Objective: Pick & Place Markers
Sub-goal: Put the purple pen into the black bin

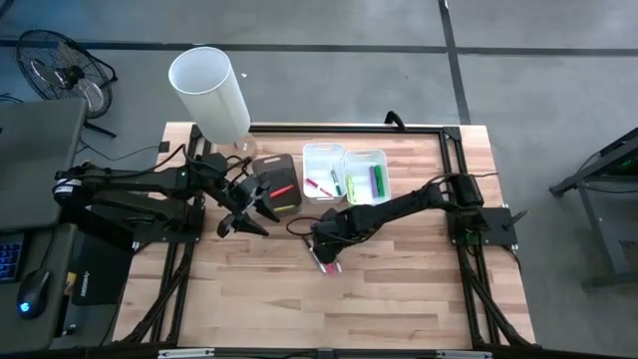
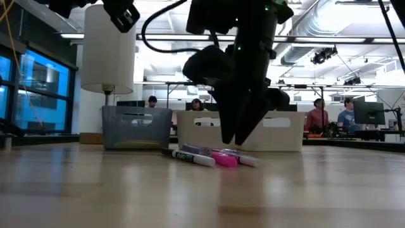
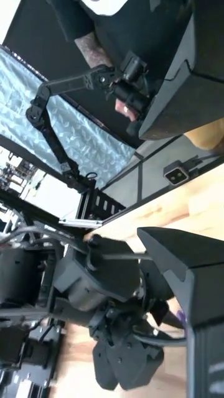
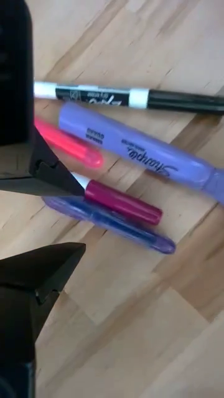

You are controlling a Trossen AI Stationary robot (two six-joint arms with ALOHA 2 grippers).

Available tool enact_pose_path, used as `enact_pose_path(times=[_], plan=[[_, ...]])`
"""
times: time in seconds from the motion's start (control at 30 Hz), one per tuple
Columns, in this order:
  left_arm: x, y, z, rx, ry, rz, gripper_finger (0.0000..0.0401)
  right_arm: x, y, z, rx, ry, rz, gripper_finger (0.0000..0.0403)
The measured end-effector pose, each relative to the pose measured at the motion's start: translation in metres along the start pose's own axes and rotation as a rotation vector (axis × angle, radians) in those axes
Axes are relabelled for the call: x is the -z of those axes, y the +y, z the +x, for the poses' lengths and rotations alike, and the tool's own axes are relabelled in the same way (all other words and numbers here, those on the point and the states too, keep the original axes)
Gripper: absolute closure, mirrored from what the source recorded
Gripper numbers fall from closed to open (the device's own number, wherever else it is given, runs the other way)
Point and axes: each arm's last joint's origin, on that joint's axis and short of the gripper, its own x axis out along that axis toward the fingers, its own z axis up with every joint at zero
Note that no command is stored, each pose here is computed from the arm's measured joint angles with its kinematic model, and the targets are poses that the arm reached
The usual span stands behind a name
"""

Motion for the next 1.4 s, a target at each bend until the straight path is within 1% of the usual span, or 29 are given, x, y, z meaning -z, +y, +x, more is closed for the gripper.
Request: enact_pose_path(times=[0.13, 0.4, 0.6, 0.7, 0.97, 1.2, 1.3, 1.4], plan=[[0.0, 0.0, 0.0, 0.004, 0.002, 0.0, 0.0163, 0.002, -0.001, 0.008, 0.028, 0.013, -0.001, 0.0284], [0.0, 0.0, 0.0, 0.006, 0.002, 0.0, 0.0163, 0.001, -0.003, 0.01, 0.057, -0.004, 0.005, 0.0284], [0.0, 0.0, 0.0, 0.006, 0.002, 0.0, 0.0163, 0.003, -0.003, 0.01, 0.049, 0.034, -0.058, 0.0284], [0.0, 0.0, 0.0, 0.005, 0.002, -0.001, 0.0163, 0.008, -0.005, 0.009, 0.081, 0.063, -0.088, 0.0284], [0.0, 0.0, 0.0, 0.006, 0.002, -0.004, 0.0163, 0.014, -0.004, 0.013, 0.107, 0.073, -0.106, 0.0284], [0.0, 0.0, 0.0, 0.005, 0.001, -0.026, 0.0163, 0.015, -0.002, 0.017, 0.094, 0.082, -0.141, 0.0284], [0.0, 0.0, 0.0, 0.005, 0.001, -0.026, 0.0163, 0.015, -0.002, 0.018, 0.091, 0.087, -0.143, 0.0292], [0.0, 0.0, 0.0, 0.005, 0.001, -0.027, 0.0163, 0.015, -0.001, 0.017, 0.091, 0.088, -0.144, 0.0312]])
